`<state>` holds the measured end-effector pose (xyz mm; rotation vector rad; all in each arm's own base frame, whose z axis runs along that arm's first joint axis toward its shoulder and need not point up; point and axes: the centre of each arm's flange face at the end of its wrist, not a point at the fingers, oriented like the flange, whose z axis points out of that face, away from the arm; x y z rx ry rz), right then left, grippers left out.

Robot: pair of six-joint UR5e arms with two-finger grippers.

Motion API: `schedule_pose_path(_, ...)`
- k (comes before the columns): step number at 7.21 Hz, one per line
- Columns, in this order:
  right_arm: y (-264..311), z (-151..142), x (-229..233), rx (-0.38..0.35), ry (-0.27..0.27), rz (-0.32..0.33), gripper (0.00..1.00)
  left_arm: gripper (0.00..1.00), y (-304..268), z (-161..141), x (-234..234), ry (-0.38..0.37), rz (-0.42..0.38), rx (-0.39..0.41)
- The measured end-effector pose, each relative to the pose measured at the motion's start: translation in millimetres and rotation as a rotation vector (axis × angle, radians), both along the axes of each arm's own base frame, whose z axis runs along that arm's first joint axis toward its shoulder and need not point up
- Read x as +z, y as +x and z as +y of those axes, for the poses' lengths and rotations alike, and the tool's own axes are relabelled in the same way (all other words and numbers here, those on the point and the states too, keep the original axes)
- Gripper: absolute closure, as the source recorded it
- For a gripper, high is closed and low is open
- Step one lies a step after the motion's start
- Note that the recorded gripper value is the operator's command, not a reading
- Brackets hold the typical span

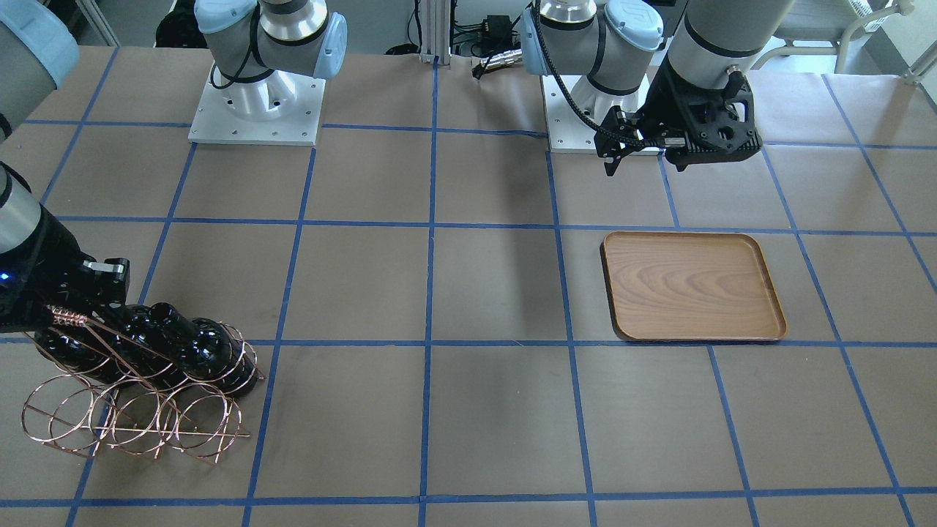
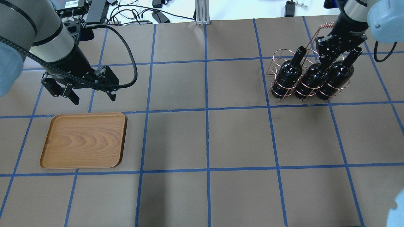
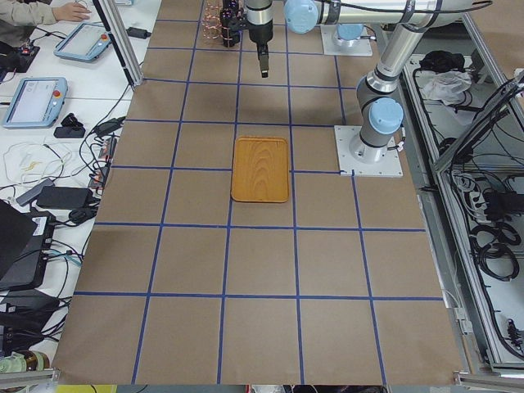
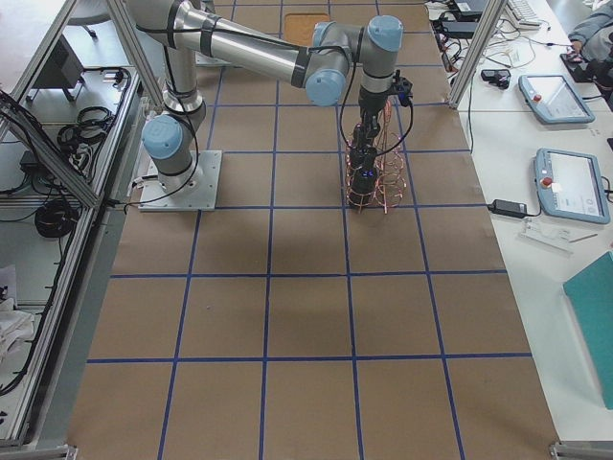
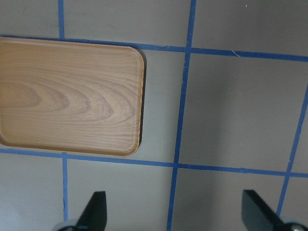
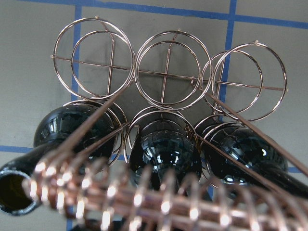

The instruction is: Take wine from basket and place on tray

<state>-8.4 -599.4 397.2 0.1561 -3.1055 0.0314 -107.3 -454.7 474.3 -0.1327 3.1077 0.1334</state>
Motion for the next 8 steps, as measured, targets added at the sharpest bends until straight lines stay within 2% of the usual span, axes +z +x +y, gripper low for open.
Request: schedule_pose_path(8,0.2,0.0,-0.1,-0.002,0.000,-0.002,0.75,0.00,0.9,2.2,-0.5,0.001,0.004,-0.011)
